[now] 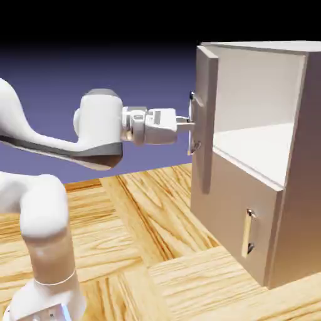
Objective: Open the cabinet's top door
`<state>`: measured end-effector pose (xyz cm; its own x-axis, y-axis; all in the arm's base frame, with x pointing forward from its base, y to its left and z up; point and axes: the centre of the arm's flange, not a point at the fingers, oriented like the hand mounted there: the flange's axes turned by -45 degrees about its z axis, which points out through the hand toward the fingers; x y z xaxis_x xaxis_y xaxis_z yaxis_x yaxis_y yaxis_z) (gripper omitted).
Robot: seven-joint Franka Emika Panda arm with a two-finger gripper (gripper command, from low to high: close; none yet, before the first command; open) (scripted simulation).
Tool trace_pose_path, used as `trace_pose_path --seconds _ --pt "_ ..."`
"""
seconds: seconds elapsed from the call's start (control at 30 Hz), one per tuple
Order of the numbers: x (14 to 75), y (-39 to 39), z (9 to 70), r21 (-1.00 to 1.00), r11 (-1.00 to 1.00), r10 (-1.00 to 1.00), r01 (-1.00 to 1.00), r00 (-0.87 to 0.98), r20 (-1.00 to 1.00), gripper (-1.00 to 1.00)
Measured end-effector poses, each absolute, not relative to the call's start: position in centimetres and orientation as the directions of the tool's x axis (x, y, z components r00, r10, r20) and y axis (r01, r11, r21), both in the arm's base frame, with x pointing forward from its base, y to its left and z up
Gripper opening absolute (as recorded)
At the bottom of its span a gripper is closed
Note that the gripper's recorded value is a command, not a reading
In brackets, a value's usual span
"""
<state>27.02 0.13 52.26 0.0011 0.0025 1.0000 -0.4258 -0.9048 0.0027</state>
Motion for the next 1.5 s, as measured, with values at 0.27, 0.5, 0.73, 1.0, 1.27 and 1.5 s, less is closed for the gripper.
trace_pose_path --seconds 0.27,0.5,0.73,1.0,1.27,1.5 --pt "25.1 2.1 52.3 0.001 -0.876 0.001 -0.482 0.000 1.000 -1.00" --pt "23.8 3.6 52.3 0.000 -0.854 0.000 -0.520 0.000 1.000 -1.00" --pt "21.7 6.4 52.2 0.002 -0.811 0.003 -0.586 0.000 1.000 -1.00" --pt "18.9 11.0 52.2 0.001 -0.734 0.001 -0.679 0.000 1.000 -1.00" --pt "16.0 17.9 52.3 0.000 -0.610 0.000 -0.792 0.000 1.000 -1.00" --pt "14.3 25.3 52.3 0.000 -0.465 0.000 -0.885 0.000 1.000 -1.00"
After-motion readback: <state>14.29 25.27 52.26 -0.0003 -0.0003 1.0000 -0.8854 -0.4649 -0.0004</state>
